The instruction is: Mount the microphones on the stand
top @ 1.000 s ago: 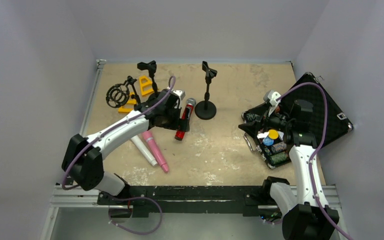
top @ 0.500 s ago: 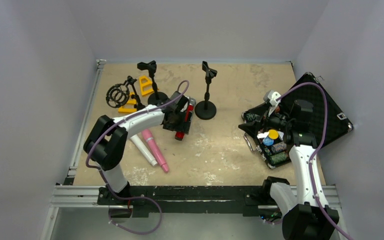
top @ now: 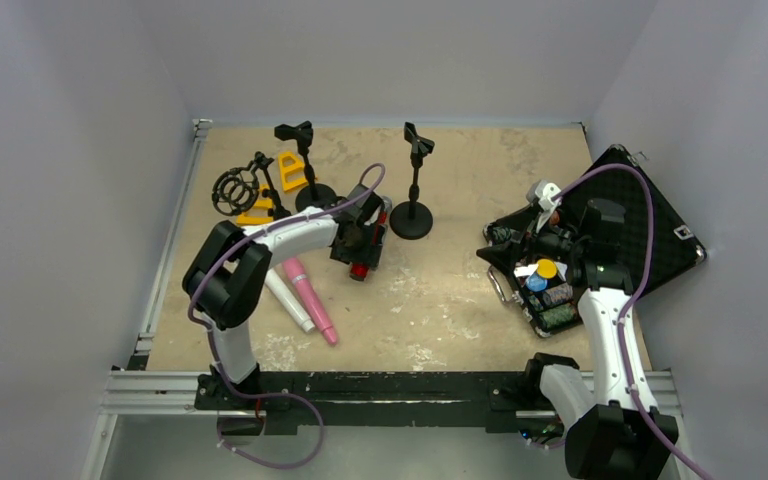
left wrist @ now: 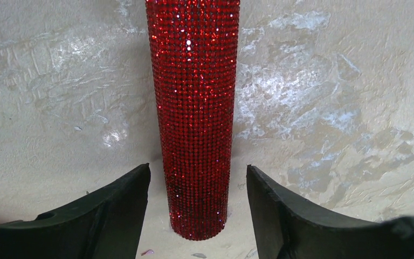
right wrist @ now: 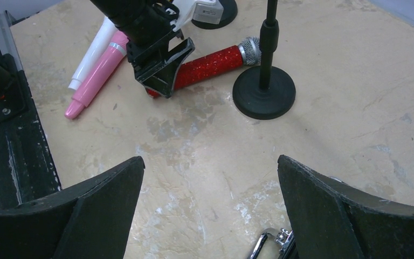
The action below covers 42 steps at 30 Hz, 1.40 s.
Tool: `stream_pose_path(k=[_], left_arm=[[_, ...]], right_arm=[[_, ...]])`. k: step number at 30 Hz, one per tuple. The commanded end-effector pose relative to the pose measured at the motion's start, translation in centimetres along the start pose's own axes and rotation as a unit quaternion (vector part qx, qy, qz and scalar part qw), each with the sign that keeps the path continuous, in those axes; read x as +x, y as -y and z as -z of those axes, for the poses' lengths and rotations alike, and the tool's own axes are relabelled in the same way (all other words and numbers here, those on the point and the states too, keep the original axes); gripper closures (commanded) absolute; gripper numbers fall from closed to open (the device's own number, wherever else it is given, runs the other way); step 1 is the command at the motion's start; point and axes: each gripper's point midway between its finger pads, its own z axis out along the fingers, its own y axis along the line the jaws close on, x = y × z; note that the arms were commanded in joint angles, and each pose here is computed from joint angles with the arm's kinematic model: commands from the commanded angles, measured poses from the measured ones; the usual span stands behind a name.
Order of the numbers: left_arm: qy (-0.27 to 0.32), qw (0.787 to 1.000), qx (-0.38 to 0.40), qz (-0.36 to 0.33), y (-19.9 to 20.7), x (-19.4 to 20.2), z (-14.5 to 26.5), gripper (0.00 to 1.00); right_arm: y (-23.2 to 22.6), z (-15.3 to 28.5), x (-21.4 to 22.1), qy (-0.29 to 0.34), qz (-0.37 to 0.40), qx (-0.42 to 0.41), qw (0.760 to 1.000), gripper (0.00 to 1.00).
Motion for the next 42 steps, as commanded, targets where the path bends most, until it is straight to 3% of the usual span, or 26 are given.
stream_pose_path(k=[1, 14, 18, 21, 27, 33, 42], left_arm=[[0.018, 1.000, 0.001, -0.007, 0.6, -1.6, -0.1, 0.31], [-0.011, 1.000, -0.009, -0.008, 0.3, -0.5, -1.8, 0.36], [-0.017, 1.000, -0.007, -0.009, 0.3, -0.3, -2.0, 0.43], [-0.021, 1.000, -0.005, -0.009, 0.4, 0.0, -2.1, 0.57], [0.007, 1.000, -0.001, -0.008, 0.3, -0.6, -0.5, 0.99], [0.068, 0.997, 0.023, -0.002, 0.4, -1.3, 3.2, 1.00], [0.164, 0.978, 0.131, 0.003, 2.0, 0.2, 9.1, 1.00]], right_arm=[[-0.1, 0.0, -0.8, 0.011, 0.023, -0.009, 1.000, 0.01], [-0.3, 0.0, -0.9, 0.011, 0.024, -0.013, 1.000, 0.01], [-0.3, 0.1, -0.9, 0.012, 0.024, -0.013, 1.000, 0.01], [-0.4, 0.1, -1.0, 0.012, 0.025, -0.014, 1.000, 0.01], [-0.5, 0.1, -1.0, 0.013, 0.026, -0.017, 0.999, 0.01], [-0.8, 0.1, -0.8, 0.011, 0.027, -0.026, 0.999, 0.01], [-1.7, 0.1, -0.8, 0.015, 0.026, -0.051, 0.998, 0.01]])
